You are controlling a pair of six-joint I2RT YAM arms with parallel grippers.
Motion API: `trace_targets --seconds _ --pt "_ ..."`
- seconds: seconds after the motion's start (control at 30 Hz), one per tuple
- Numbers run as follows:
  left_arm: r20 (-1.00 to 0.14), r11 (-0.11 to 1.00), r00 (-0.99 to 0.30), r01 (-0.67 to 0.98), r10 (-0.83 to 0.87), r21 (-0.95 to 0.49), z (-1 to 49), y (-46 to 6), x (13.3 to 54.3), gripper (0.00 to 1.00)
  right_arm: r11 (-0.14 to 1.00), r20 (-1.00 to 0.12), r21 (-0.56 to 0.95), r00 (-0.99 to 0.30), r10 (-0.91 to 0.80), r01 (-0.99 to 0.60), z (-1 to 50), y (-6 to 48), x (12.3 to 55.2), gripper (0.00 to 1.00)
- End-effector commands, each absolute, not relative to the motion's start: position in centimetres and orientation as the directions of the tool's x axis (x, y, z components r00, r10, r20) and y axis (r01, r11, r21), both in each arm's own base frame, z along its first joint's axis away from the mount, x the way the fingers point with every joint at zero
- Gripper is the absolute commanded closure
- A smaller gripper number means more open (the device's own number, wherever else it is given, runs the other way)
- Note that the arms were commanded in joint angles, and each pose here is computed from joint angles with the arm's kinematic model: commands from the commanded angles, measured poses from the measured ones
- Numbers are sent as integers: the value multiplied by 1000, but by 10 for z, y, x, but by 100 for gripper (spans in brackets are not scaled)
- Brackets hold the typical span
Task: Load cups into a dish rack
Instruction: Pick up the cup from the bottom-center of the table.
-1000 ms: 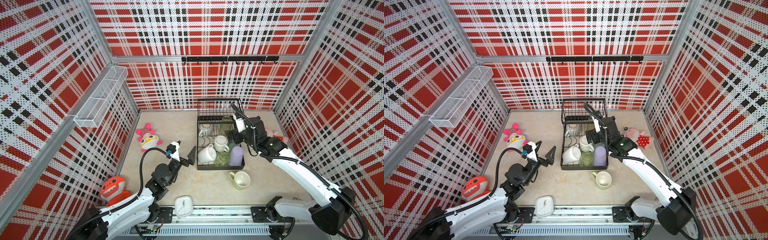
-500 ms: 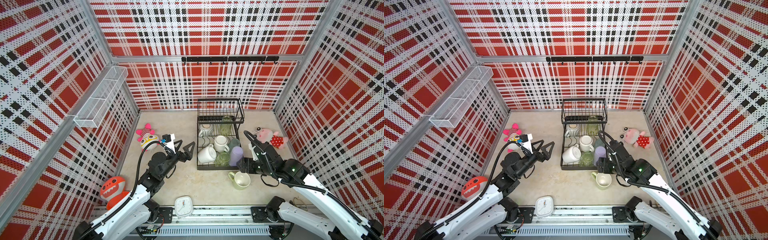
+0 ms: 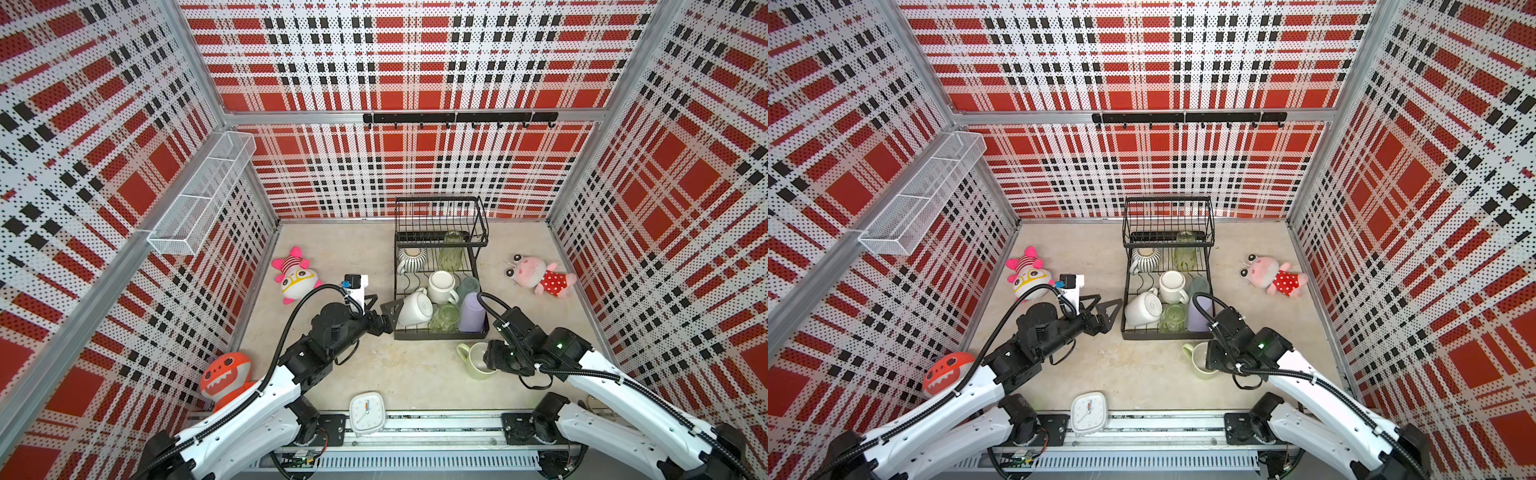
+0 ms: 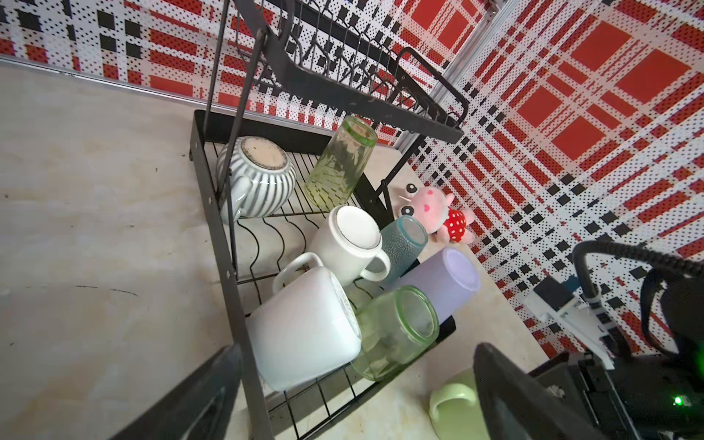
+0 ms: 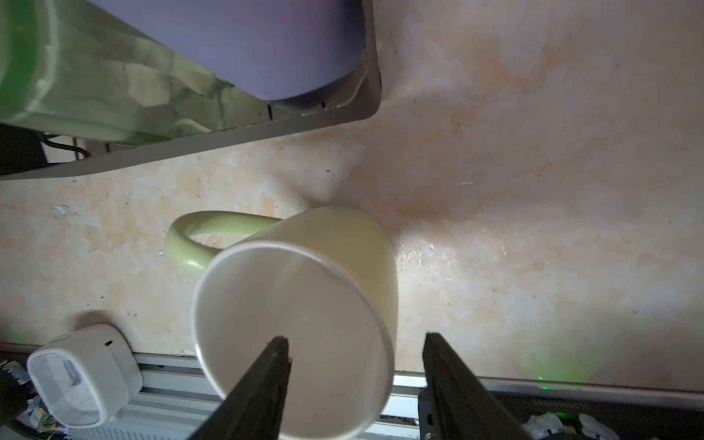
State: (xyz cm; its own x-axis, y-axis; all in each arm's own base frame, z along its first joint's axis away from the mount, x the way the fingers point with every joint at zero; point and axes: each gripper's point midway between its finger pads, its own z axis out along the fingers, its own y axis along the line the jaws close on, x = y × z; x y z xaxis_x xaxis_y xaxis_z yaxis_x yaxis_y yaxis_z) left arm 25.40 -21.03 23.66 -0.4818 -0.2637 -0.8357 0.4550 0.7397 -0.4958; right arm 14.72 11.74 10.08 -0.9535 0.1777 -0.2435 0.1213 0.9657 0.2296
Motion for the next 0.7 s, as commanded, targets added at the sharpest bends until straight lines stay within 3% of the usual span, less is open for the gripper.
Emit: trace_targets --seconds 0.0,0.17,0.33,0.5,0.67 --pt "-838 758 -479 435 -262 -486 247 -206 256 2 960 -248 250 -950 189 126 95 127 156 51" --pt "-836 815 -494 365 -239 -449 242 -190 263 3 955 -211 267 -959 189 129 80 138 157 62" --pt "-831 833 -511 346 -219 -432 238 -185 265 3 956 -203 269 -963 178 120 72 143 158 84" --pt "-821 816 -518 351 -240 -460 242 -186 263 3 959 -241 263 -955 173 107 85 142 162 100" --pt "-792 773 -542 361 -280 -521 251 -188 260 3 924 -284 382 -946 156 37 109 163 163 100"
